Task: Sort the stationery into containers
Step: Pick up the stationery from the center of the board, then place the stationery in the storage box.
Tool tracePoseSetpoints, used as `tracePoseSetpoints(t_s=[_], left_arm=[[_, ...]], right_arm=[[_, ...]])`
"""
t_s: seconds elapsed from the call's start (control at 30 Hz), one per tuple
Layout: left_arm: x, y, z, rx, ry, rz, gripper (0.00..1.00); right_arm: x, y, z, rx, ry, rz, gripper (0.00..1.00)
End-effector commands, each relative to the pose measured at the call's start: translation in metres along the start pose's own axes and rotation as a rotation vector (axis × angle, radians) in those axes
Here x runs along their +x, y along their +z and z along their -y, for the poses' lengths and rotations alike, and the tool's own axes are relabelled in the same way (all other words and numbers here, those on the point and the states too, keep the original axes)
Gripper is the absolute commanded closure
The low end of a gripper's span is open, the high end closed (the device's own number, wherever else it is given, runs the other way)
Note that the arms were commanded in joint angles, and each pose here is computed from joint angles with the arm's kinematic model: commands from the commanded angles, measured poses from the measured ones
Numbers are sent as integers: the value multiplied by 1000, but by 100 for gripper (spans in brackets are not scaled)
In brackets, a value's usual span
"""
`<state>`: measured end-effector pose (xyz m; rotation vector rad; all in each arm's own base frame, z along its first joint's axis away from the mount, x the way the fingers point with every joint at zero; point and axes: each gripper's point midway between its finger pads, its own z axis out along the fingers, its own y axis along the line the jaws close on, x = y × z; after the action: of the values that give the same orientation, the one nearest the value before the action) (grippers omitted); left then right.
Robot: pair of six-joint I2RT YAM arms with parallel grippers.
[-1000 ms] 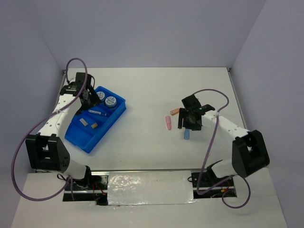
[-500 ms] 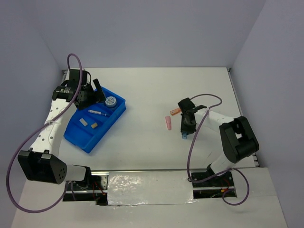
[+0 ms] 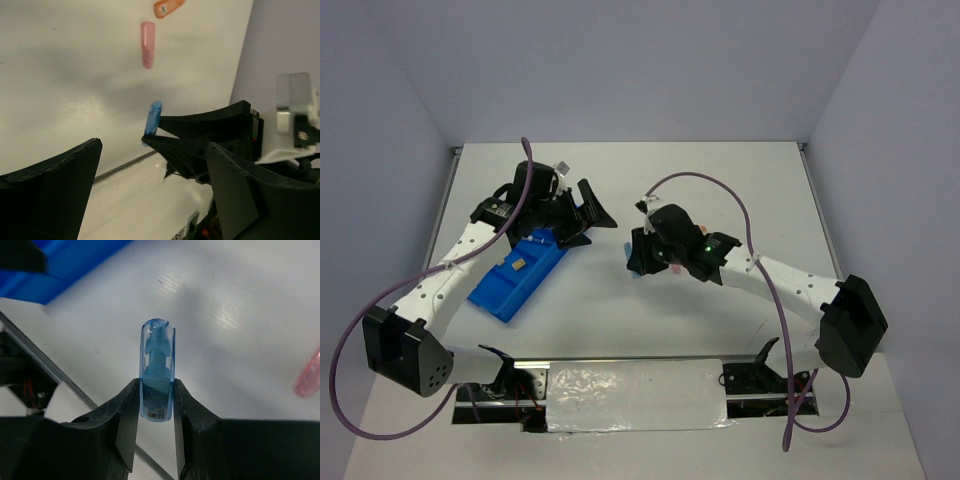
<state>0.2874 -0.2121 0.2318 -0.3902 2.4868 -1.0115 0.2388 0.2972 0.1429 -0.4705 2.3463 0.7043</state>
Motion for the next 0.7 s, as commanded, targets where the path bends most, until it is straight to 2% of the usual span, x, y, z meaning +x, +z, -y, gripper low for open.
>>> tracePoseSetpoints(t_s=[0.0,0.1,0.2,0.23,0.37,0.4,0.47,0.5,0.6,0.67], left_arm=[[-1,-1,33,103,-48,-21,3],[5,2,26,82,-50,-46,8],[11,3,26,112,-55,-63,13],[12,3,27,120,-56,-67,17],[16,6,20,102,-53,-79,22],[16,6,20,103,-48,-76,35],[16,7,18,96,-49,-76,51],[16,7,17,92,-45,-75,67],[13,4,14,67,-33,-52,89],[9,-3,12,33,-22,-30,100]], right_arm=[[-38,-6,-39,-130,-46,91,83],[-60,-17,-71,-218,-71,133,83],[-69,-17,-81,-238,-62,138,82],[-72,-19,-85,-248,-61,149,82],[-80,-19,-97,-290,-53,153,82],[-84,-22,-103,-308,-59,159,82],[-86,-20,-104,-313,-52,157,81],[-87,-20,-106,-315,-50,157,81],[-88,-11,-102,-285,-34,138,79],[-85,-3,-100,-265,-25,112,70]])
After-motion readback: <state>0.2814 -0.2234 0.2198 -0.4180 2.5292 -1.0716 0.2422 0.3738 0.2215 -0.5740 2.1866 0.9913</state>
